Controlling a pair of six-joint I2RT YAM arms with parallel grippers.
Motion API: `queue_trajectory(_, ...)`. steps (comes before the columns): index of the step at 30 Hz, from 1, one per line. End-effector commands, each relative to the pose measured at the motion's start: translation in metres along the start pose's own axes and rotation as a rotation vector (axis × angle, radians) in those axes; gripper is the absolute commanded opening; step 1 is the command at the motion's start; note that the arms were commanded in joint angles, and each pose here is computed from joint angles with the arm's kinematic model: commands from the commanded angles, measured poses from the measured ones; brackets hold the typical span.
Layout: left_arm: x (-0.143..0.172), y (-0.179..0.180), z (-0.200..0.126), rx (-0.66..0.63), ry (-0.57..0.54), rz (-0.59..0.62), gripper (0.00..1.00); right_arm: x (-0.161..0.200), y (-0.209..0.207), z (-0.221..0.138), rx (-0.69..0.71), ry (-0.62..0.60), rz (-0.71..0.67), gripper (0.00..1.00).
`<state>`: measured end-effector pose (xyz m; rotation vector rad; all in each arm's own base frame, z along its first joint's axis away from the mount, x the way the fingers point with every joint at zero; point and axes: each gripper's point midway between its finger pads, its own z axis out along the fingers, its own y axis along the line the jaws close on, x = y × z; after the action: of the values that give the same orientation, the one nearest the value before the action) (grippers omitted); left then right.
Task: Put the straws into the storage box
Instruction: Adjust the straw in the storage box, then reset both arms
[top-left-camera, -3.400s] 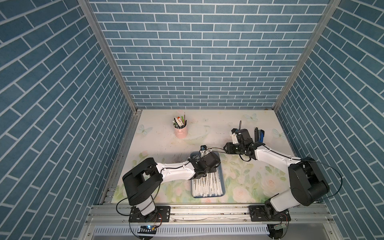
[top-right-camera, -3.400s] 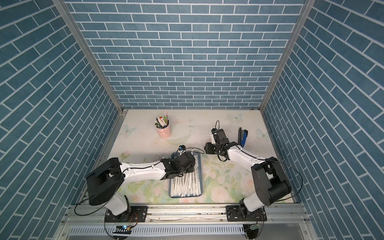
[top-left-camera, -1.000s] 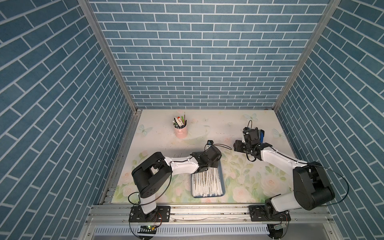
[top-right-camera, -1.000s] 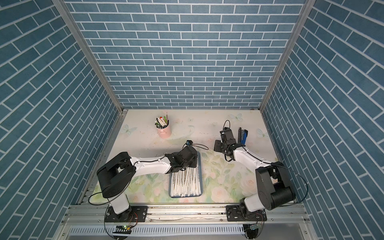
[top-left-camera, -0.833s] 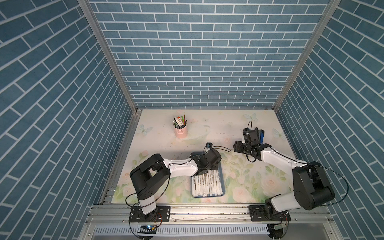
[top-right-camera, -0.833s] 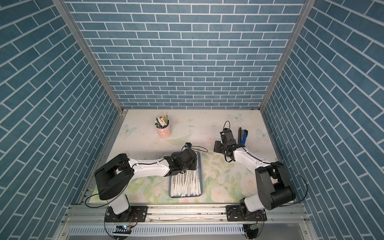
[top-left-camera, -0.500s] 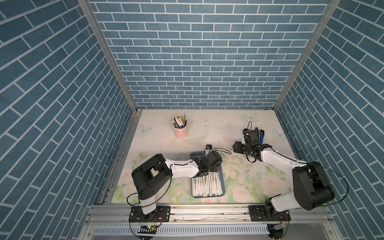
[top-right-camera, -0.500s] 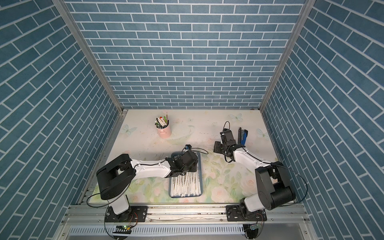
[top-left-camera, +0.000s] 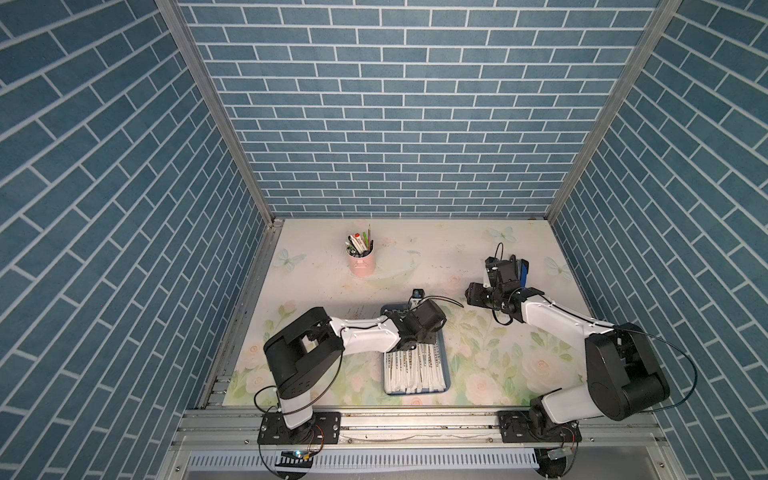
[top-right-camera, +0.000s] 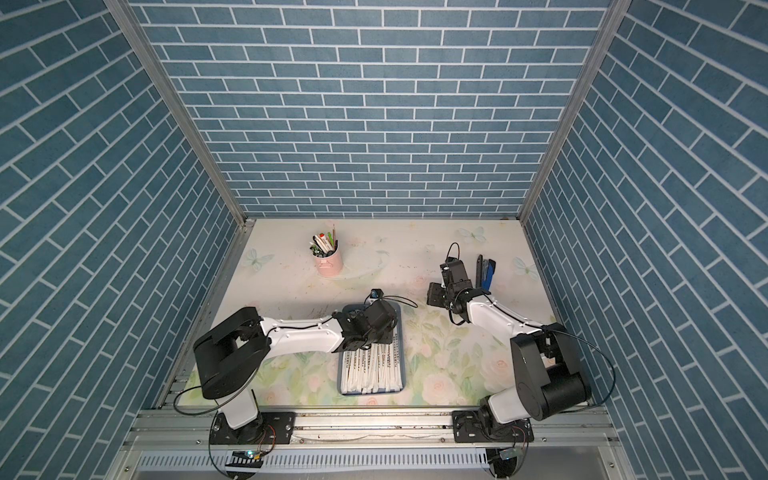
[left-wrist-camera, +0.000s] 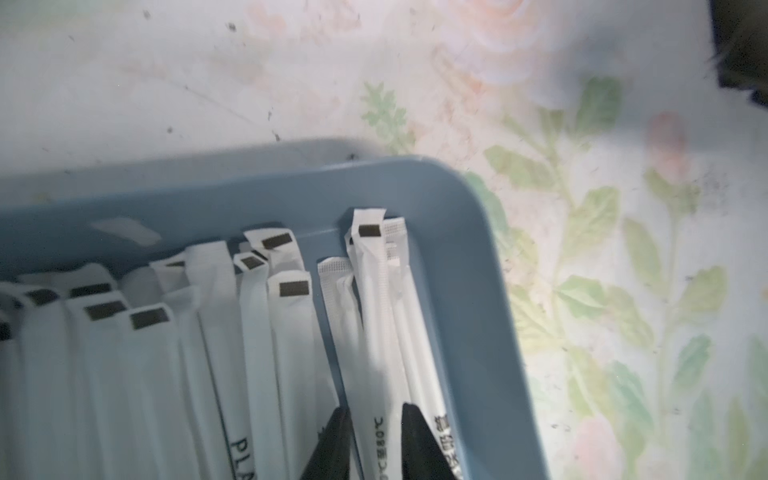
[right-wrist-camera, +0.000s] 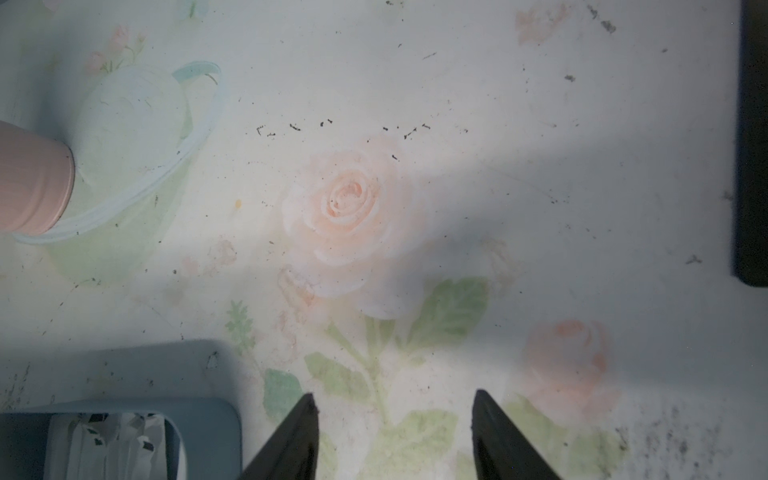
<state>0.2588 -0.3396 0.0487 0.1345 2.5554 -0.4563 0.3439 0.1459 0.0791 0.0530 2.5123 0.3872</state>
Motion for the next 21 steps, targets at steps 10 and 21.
queue_trajectory(10,-0.075,0.018,-0.072,0.038,-0.238,0.034,0.38,-0.009,-0.001,0.002,0.008,-0.029,-0.018,0.59)
queue_trajectory(21,-0.095,0.211,-0.176,-0.557,-0.8,-0.054,0.8,-0.062,-0.059,-0.077,0.28,-0.703,-0.145,0.82)
